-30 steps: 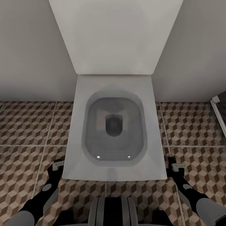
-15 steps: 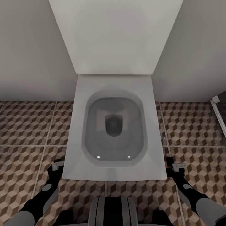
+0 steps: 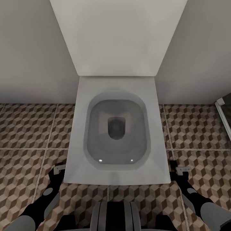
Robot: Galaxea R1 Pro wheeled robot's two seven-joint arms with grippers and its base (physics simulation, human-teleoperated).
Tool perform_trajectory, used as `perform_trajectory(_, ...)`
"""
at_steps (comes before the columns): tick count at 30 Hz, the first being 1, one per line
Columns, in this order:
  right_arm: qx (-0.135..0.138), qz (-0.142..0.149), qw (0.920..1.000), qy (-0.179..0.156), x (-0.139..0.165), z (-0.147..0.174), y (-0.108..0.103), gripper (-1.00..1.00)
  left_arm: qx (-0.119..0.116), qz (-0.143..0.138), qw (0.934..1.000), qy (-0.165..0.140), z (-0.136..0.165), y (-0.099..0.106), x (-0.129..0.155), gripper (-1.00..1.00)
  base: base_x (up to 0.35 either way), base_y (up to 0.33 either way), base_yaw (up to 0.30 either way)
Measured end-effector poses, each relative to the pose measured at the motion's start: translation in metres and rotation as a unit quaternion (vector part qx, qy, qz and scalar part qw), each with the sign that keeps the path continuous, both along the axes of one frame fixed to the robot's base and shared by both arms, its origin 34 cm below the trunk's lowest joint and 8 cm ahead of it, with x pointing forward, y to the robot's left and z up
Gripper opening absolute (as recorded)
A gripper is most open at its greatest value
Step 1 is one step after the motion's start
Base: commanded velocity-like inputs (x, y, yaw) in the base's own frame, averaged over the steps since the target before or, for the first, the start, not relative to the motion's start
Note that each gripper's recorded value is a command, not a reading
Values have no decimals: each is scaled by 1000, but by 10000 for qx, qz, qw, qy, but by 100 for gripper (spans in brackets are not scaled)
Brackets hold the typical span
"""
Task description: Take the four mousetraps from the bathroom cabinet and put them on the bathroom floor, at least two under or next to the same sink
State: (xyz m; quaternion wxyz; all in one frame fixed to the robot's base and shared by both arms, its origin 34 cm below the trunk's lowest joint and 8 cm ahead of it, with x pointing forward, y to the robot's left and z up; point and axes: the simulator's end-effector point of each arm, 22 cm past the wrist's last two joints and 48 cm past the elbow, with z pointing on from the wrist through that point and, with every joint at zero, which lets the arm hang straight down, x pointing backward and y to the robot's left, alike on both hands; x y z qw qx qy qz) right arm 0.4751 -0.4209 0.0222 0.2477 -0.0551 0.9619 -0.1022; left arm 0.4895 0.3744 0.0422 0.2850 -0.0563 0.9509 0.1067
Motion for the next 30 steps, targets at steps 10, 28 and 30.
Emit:
perform_trajectory(10, 2, -1, 10000, 0, 0, 0, 0, 100, 16, -7, 10000, 4, 0, 0, 0, 100, 0, 0, 0)
perform_trajectory(28, 2, -1, 10000, 1, 0, 0, 0, 100, 15, -2, 10000, -3, 0, 1, 0, 100, 0, 0, 0)
perform_trajectory(30, 2, -1, 10000, 0, 0, 0, 0, 100, 13, 3, 10000, -4, 0, 1, 0, 100, 0, 0, 0)
